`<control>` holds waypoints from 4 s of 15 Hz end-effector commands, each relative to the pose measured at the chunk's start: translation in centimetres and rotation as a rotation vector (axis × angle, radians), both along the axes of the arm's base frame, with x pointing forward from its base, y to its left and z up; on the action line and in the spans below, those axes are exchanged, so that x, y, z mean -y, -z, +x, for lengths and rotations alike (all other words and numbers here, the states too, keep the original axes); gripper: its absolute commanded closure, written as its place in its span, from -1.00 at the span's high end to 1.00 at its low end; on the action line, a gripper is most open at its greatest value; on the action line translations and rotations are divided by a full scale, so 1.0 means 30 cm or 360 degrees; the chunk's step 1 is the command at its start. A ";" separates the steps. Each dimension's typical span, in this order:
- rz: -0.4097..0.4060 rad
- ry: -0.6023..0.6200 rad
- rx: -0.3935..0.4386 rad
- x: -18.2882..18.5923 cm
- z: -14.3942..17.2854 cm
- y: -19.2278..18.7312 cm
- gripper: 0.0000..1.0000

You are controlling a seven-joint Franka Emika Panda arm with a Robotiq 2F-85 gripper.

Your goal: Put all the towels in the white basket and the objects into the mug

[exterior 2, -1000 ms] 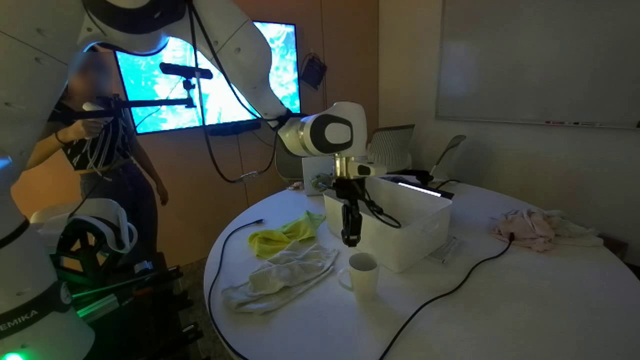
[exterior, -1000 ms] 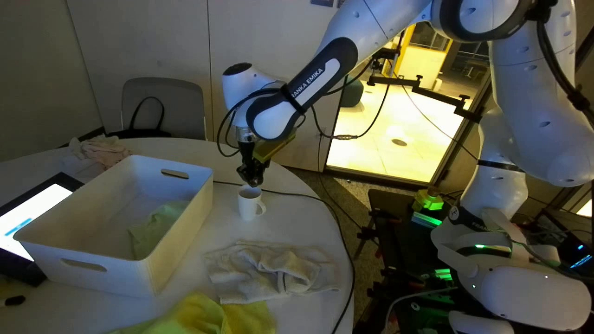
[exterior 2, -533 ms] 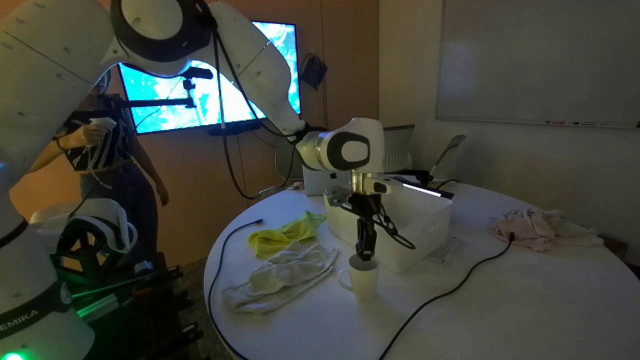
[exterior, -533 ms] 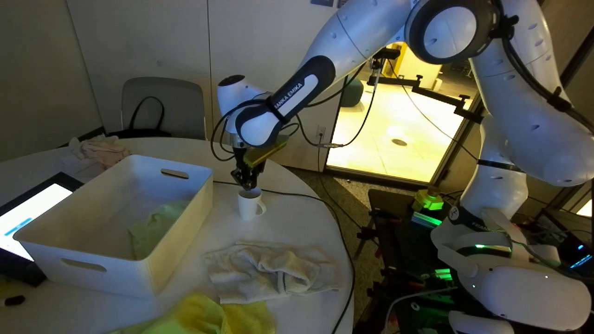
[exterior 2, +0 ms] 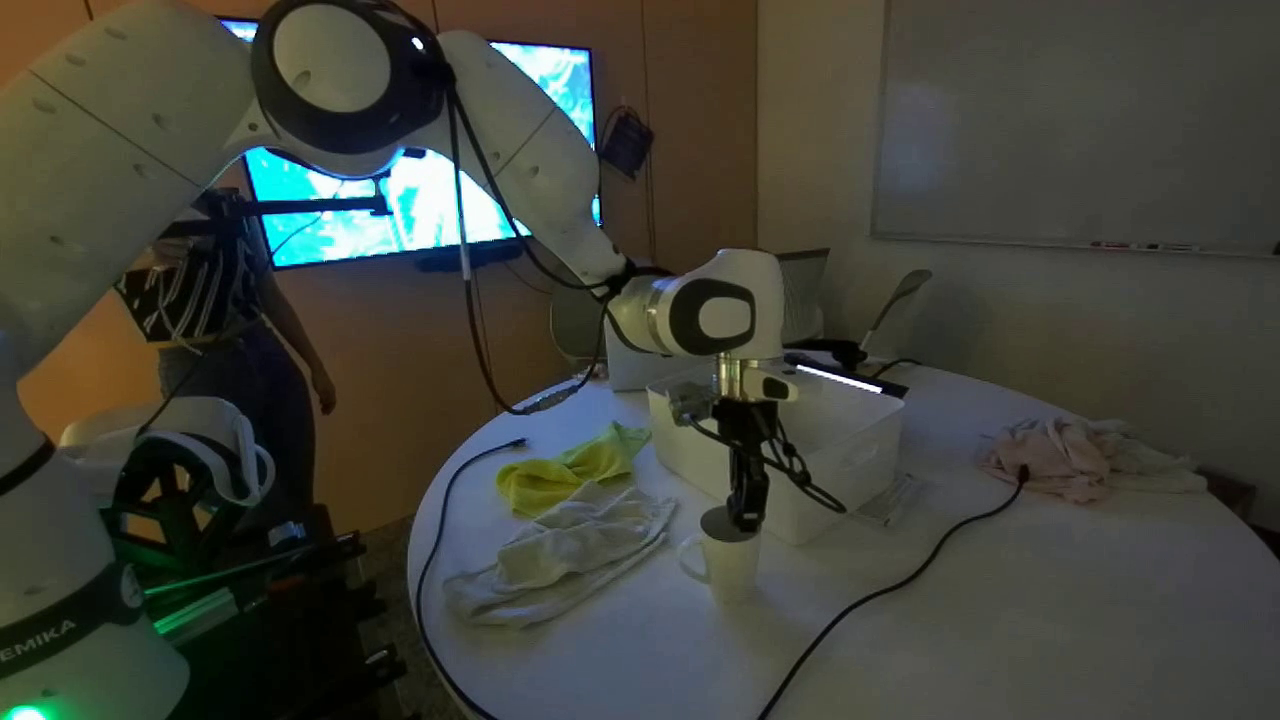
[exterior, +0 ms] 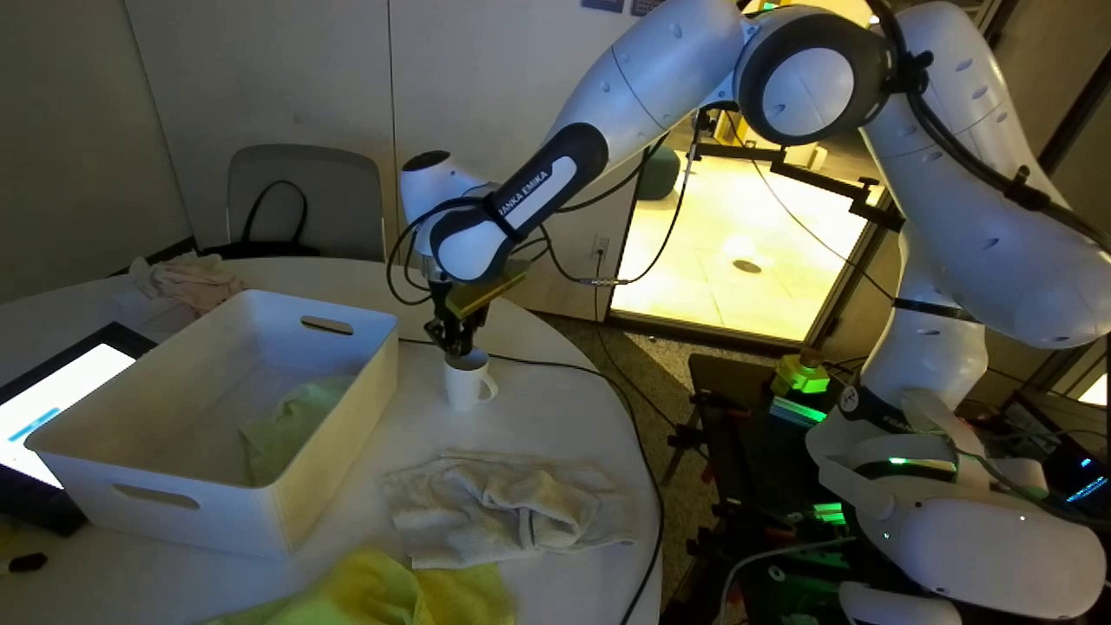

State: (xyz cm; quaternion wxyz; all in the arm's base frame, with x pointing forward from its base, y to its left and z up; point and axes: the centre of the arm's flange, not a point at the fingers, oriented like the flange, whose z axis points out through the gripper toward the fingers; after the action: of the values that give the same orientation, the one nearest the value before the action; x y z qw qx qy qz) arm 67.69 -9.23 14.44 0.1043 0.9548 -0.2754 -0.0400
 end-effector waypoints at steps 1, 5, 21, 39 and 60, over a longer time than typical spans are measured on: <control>0.0000 0.0019 0.0023 -0.001 0.005 -0.059 -0.96; -0.0014 0.0019 0.0032 -0.008 -0.010 -0.090 -0.96; -0.0097 0.0046 -0.0040 -0.013 -0.031 -0.167 -0.31; 0.0074 -0.0380 -0.0116 -0.265 -0.171 -0.168 1.00; 0.0404 -0.1273 -0.0121 -0.717 -0.038 0.216 1.00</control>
State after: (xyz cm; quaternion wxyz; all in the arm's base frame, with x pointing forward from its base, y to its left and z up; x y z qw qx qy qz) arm 64.91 11.86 8.73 0.0247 0.9938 0.0883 -0.0626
